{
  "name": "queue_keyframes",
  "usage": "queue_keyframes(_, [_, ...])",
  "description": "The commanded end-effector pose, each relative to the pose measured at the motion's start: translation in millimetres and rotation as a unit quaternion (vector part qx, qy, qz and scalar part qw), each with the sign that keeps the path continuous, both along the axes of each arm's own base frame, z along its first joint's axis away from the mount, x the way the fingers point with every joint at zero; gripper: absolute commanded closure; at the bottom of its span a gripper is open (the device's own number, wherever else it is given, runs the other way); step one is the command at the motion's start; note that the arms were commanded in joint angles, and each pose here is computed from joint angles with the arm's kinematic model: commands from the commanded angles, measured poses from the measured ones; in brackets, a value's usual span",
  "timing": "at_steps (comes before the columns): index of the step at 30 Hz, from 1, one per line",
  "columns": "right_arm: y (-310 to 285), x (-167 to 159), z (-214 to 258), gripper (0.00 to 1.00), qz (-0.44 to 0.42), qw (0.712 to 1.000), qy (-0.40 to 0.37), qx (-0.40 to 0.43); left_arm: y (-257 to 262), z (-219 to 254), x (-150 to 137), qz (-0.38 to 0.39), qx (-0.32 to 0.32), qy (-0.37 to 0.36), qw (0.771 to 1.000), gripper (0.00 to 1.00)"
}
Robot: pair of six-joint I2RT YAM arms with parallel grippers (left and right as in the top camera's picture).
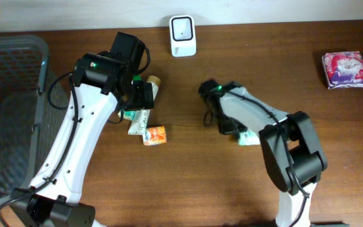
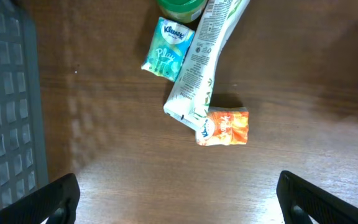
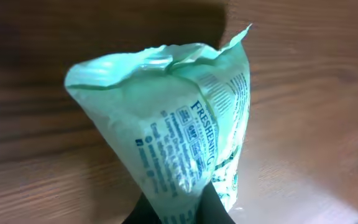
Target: Scan the item barcode
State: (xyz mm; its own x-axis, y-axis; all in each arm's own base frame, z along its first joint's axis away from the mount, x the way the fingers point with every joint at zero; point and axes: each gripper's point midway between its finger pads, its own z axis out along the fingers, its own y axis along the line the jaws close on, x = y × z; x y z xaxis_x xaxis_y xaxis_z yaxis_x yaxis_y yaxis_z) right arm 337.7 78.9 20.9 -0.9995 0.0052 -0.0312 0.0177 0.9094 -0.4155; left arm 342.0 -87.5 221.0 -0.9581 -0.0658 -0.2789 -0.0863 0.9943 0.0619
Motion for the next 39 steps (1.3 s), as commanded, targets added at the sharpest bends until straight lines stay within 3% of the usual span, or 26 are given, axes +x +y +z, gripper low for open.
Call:
queue_keyframes(1, [59, 27, 30, 0.96, 0.032, 0.977, 0.022, 0.208, 2, 2, 0, 0.010, -0.002, -0.003, 1.000, 0.01])
queue_keyframes(3, [86, 37, 47, 0.96, 0.059, 0.938, 0.031, 0.339, 2, 2, 0, 0.010, -0.002, -0.003, 1.000, 0.01])
queue_keyframes(6, [115, 35, 62, 0.96, 0.070, 0.824, 0.045, 0.560, 2, 2, 0, 0.010, -0.002, -0.003, 1.000, 0.01])
queue_keyframes(8, [111, 27, 45, 0.96, 0.047, 0.790, 0.043, 0.610, 2, 2, 0, 0.010, -0.002, -0.003, 1.000, 0.01])
queue_keyframes(9, [103, 21, 32, 0.95, 0.030, 0.788, 0.046, 0.613, 2, 2, 0, 0.010, -0.003, -0.003, 1.000, 0.01])
queue_keyframes(10, [88, 19, 22, 0.90, 0.007, 0.789, 0.043, 0.613, 2, 2, 0, 0.010, -0.002, -0.003, 1.000, 0.01])
queue_keyframes(12, [37, 30, 16, 0.54, -0.054, 0.805, 0.020, 0.590, 2, 2, 0, 0.010, -0.002, -0.003, 1.000, 0.01])
queue_keyframes(13, [22, 32, 21, 0.49, -0.073, 0.804, 0.017, 0.590, 2, 2, 0, 0.010, -0.002, -0.003, 1.000, 0.01])
queue_keyframes(17, [-5, 35, 45, 0.47, -0.065, 0.831, 0.028, 0.552, 2, 2, 0, 0.010, -0.002, -0.003, 1.000, 0.01])
queue_keyframes(19, [2, 20, 42, 0.47, -0.037, 0.865, 0.068, 0.496, 2, 2, 0, 0.010, -0.002, -0.003, 1.000, 0.01])
queue_keyframes(21, [16, 11, 28, 0.48, -0.018, 0.901, 0.092, 0.424, 2, 2, 0, 0.010, -0.002, -0.003, 1.000, 0.01])
queue_keyframes(24, [22, 19, 12, 0.49, -0.017, 0.952, 0.065, 0.298, 2, 2, 0, 0.010, -0.002, -0.003, 1.000, 0.01])
queue_keyframes(28, [38, 25, 8, 0.54, -0.002, 0.979, 0.024, 0.201, 2, 2, 0, 0.010, -0.002, -0.003, 1.000, 0.01])
queue_keyframes(29, [39, 26, 8, 0.58, 0.002, 0.982, 0.016, 0.188, 2, 2, 0, 0.010, -0.002, -0.003, 1.000, 0.01])
queue_keyframes(32, [46, 30, -2, 0.92, 0.011, 0.981, 0.000, 0.194, 2, 2, 0, 0.010, -0.002, -0.003, 1.000, 0.01])
queue_keyframes(35, [54, 43, -6, 0.96, 0.017, 0.976, -0.028, 0.213, 2, 2, 0, 0.010, -0.002, -0.003, 1.000, 0.01])
queue_keyframes(37, [73, 95, 37, 0.96, 0.052, 0.963, -0.112, 0.240, 2, 2, 0, 0.010, -0.002, -0.003, 1.000, 0.01])
queue_keyframes(39, [94, 155, 86, 0.96, 0.107, 0.930, -0.229, 0.266, 2, 2, 0, 0.010, -0.002, -0.003, 1.000, 0.01])
